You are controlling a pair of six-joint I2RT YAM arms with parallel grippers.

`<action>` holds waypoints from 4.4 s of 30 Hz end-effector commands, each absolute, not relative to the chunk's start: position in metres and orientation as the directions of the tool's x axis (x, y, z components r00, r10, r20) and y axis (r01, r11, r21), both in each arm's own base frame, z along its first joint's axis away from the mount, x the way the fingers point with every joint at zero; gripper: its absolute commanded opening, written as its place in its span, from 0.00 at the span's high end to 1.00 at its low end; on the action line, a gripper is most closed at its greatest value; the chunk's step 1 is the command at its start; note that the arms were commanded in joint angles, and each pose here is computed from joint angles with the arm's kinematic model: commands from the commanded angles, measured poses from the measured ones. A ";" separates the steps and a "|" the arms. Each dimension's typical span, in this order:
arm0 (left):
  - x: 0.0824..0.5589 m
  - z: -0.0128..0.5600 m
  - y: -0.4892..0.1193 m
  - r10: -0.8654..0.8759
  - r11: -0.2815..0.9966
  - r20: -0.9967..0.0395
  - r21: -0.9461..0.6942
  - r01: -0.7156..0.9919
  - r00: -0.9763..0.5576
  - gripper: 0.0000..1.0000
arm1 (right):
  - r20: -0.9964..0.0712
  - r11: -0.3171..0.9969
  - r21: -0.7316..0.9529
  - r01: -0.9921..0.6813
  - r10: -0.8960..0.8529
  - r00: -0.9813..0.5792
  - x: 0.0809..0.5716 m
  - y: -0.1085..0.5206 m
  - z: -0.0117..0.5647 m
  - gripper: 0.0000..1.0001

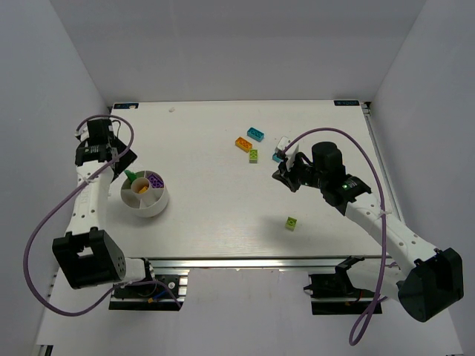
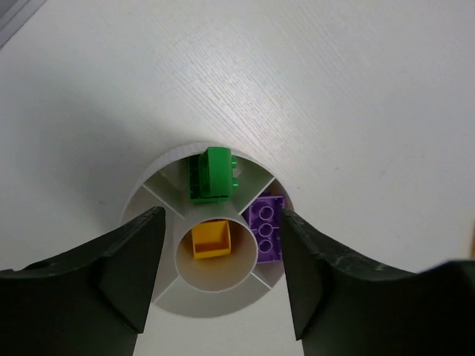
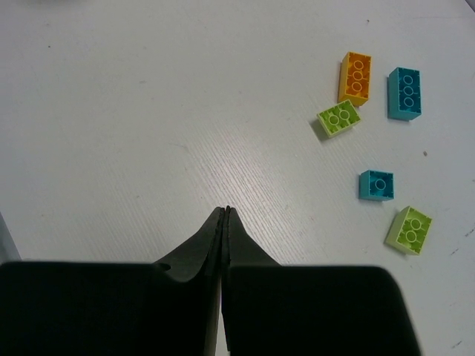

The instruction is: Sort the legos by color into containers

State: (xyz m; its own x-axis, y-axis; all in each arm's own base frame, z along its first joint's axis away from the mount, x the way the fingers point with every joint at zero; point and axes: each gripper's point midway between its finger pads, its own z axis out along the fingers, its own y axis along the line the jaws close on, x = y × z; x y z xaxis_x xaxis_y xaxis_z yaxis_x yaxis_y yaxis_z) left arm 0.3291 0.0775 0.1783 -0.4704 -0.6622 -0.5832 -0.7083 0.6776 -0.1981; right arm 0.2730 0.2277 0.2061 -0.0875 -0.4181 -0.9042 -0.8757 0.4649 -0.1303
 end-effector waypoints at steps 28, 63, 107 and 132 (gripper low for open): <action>0.266 0.249 -0.115 -0.287 0.680 -0.859 -0.495 0.541 -0.424 0.04 | -0.785 0.560 -0.060 -0.827 -0.538 -0.307 0.523 0.343 0.116 0.18; 0.265 0.242 -0.112 -0.307 0.693 -0.850 -0.508 0.511 -0.428 0.03 | -0.714 0.612 -0.047 -0.789 -0.573 -0.402 0.532 0.317 0.038 0.62; 0.280 0.212 -0.219 -0.309 0.509 -0.466 -0.817 0.269 -0.829 0.24 | -0.923 0.037 -0.145 -0.989 -0.365 0.122 0.253 0.385 0.234 1.00; 0.299 0.231 -0.105 -0.340 0.912 -0.678 -0.407 -0.053 -0.652 1.00 | -0.899 0.205 -0.165 -0.965 -0.434 0.062 0.270 0.359 0.214 0.35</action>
State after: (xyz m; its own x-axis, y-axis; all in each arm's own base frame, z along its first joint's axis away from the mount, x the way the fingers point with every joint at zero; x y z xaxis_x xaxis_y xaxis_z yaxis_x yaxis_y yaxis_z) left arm 0.3007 -0.1628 0.2205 -0.7411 -0.3567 -0.5689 0.0966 0.7818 -0.6160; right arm 0.2613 0.3680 0.2015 0.0544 -0.4412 -0.8958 -0.9824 0.1371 -0.1272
